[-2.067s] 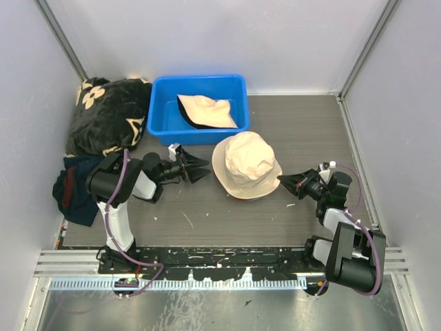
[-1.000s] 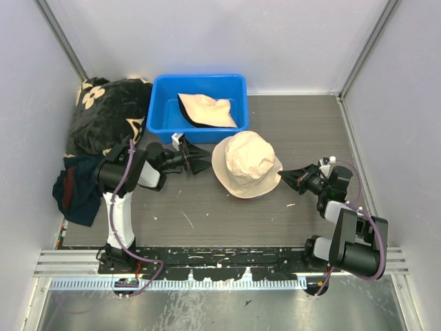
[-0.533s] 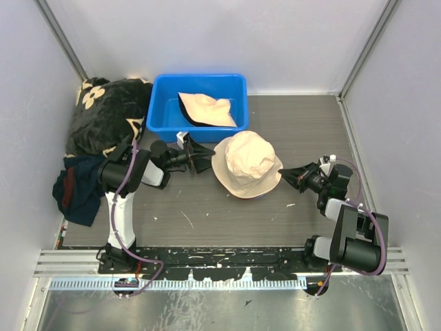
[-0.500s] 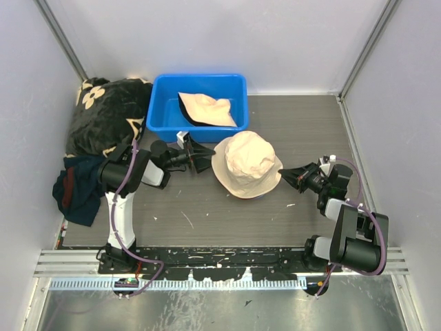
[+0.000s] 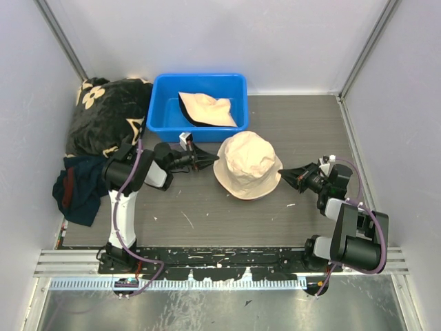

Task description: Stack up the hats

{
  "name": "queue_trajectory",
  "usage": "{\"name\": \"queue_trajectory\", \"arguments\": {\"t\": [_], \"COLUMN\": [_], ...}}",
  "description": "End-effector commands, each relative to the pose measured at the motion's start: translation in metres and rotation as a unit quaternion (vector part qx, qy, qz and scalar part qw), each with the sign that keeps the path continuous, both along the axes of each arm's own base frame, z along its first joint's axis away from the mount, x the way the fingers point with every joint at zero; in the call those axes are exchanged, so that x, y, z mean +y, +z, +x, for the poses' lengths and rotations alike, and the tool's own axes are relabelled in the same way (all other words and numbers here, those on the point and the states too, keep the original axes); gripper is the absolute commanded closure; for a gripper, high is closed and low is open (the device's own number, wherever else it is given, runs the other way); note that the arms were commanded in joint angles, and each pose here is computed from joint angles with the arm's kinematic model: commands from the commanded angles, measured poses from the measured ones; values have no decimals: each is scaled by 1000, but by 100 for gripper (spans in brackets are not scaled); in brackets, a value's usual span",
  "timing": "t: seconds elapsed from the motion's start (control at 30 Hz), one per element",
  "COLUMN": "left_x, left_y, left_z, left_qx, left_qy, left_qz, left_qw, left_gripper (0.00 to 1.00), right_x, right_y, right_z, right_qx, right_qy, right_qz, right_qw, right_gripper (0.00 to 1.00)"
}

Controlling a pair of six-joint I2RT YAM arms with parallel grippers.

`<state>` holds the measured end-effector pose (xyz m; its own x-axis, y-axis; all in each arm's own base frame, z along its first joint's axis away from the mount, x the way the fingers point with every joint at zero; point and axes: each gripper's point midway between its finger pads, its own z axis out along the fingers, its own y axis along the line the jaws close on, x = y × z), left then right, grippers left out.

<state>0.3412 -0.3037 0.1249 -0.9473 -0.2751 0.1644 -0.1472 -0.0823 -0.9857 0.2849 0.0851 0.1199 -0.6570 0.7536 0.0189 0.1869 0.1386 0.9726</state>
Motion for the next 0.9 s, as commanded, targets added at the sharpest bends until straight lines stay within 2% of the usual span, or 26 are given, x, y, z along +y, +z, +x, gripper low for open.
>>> {"name": "queue_trajectory", "arguments": {"t": [0.0, 0.23, 0.53, 0.57, 0.63, 0.67, 0.73, 0.77, 0.8, 0.87], "left_x": [4, 14, 16, 15, 15, 15, 16, 17, 20, 25], "left_y": [-31, -62, -67, -61, -50, -45, -40, -40, -40, -42], "left_z": [-9, -23, -27, -26, -24, -23, -23, -23, -22, -21], "left_qx": [9, 38, 41, 34, 25, 22, 16, 15, 16, 16], "left_qy": [10, 13, 11, 10, 11, 13, 21, 26, 34, 49], "left_qz": [23, 47, 52, 48, 42, 40, 39, 40, 42, 46], "left_qw": [1000, 998, 998, 998, 999, 999, 999, 999, 998, 998], "left_gripper": [100, 100, 99, 96, 84, 75, 58, 52, 49, 45], "right_x": [-6, -9, -11, -11, -11, -11, -13, -14, -16, -20], "right_y": [1, -29, -17, -12, -1, 4, 12, 13, 14, 14], "right_z": [11, 9, 19, 20, 22, 22, 24, 26, 27, 30], "right_qx": [-19, 13, -10, -17, -29, -35, -42, -44, -43, -40], "right_qy": [-7, 3, 11, 12, 14, 15, 13, 11, 9, 7], "right_qz": [-22, -55, -64, -67, -73, -76, -86, -95, -103, -124], "right_qw": [1000, 998, 998, 998, 997, 996, 995, 994, 994, 992], "right_gripper": [99, 99, 99, 97, 87, 82, 61, 54, 50, 48]}}
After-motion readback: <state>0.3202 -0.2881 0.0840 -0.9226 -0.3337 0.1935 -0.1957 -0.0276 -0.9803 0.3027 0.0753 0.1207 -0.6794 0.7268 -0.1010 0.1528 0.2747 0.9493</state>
